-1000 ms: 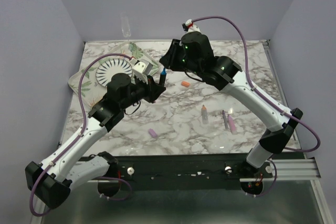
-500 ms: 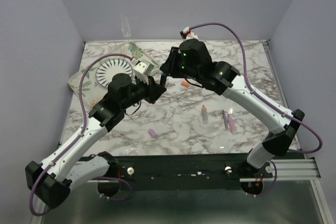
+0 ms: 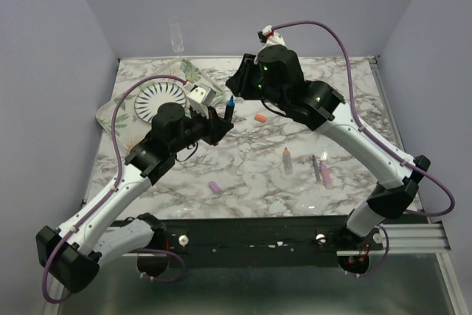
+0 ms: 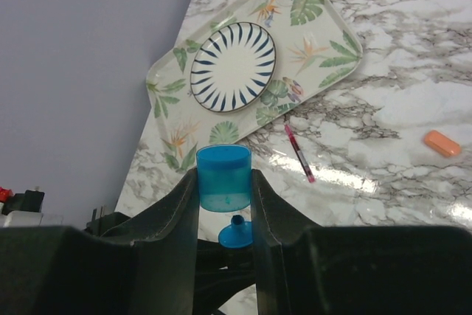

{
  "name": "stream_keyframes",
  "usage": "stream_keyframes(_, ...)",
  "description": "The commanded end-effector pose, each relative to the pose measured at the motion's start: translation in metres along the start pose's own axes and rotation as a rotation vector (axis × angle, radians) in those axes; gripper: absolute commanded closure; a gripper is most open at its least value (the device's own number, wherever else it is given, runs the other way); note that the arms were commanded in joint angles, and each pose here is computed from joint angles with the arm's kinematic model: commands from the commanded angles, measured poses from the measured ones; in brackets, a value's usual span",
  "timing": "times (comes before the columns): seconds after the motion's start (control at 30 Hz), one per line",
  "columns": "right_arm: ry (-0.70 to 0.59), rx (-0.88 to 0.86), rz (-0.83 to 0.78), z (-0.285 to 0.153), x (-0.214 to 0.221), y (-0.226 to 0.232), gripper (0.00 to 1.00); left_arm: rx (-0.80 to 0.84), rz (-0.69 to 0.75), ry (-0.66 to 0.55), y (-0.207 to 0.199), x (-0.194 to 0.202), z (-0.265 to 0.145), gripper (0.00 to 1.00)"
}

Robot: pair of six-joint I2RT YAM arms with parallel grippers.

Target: Insert the pens into the pen caps

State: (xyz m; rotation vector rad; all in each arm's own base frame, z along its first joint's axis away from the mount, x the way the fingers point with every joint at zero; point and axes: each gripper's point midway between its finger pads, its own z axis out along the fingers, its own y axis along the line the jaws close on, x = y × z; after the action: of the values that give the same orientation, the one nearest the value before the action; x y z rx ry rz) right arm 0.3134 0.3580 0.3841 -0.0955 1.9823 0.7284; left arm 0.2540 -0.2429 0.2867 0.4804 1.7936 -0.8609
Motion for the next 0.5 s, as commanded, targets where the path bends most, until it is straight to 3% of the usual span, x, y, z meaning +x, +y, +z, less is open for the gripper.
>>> stream_keyframes(0.0,-0.006,0.019,-0.019,-0.004,-0.002,-0.001,0.99,0.002,0.016,0.001,0.001,0.001,-0.001,1.00)
stream_keyframes(0.47,0.032,-0.009,-0.004,-0.010,0.019,-0.004,0.99,-0.004,0.011,0.000,0.002,0.000,0.000,1.00)
